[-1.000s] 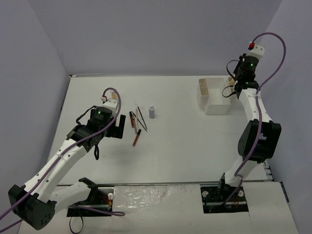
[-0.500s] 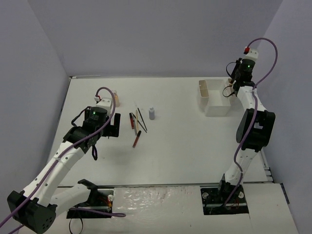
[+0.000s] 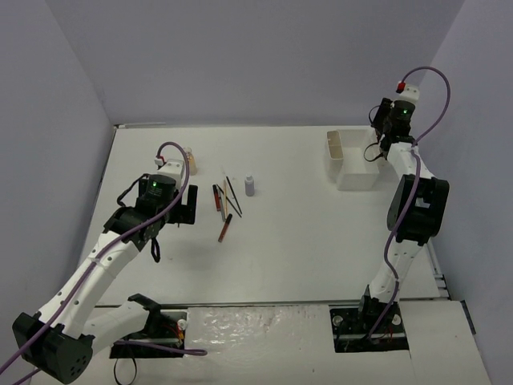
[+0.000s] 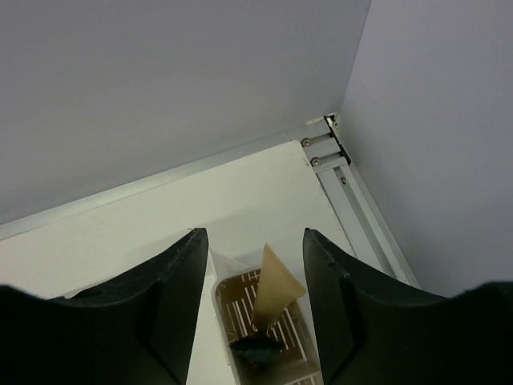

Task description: Organize the makeup

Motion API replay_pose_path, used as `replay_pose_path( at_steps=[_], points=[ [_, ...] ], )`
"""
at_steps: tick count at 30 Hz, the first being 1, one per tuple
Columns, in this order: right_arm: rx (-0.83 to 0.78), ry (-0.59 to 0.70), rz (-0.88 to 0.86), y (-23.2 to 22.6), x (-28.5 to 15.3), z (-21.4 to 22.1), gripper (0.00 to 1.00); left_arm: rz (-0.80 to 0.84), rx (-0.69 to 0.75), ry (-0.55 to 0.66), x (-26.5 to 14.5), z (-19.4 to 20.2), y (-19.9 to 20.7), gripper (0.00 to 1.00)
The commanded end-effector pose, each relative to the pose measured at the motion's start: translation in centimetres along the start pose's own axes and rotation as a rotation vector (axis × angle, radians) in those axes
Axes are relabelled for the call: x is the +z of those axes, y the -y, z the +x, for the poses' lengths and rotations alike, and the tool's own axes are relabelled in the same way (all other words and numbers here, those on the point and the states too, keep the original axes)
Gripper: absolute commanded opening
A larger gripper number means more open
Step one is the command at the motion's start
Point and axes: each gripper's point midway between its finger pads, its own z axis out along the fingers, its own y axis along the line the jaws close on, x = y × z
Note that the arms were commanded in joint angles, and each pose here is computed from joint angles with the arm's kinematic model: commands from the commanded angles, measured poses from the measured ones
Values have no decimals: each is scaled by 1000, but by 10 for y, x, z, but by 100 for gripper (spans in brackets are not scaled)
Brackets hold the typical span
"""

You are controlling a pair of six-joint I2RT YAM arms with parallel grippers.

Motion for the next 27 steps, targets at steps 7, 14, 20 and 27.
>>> replay_pose_path(
  at_steps=[7, 14, 20, 27],
  points=[
    [36, 179, -10, -1, -60, -102, 66, 9, -21, 23, 0, -11, 2, 97],
    [142, 161, -69, -11, -145, -137, 90, 88, -43, -21, 8, -7, 20, 97],
    [282, 93, -228, -33, -231, -112, 100, 178, -67, -100, 20, -2, 44, 97],
    [320, 28, -395, -50, -316, -68, 100, 329, -123, -253, 43, 13, 88, 89]
  ],
)
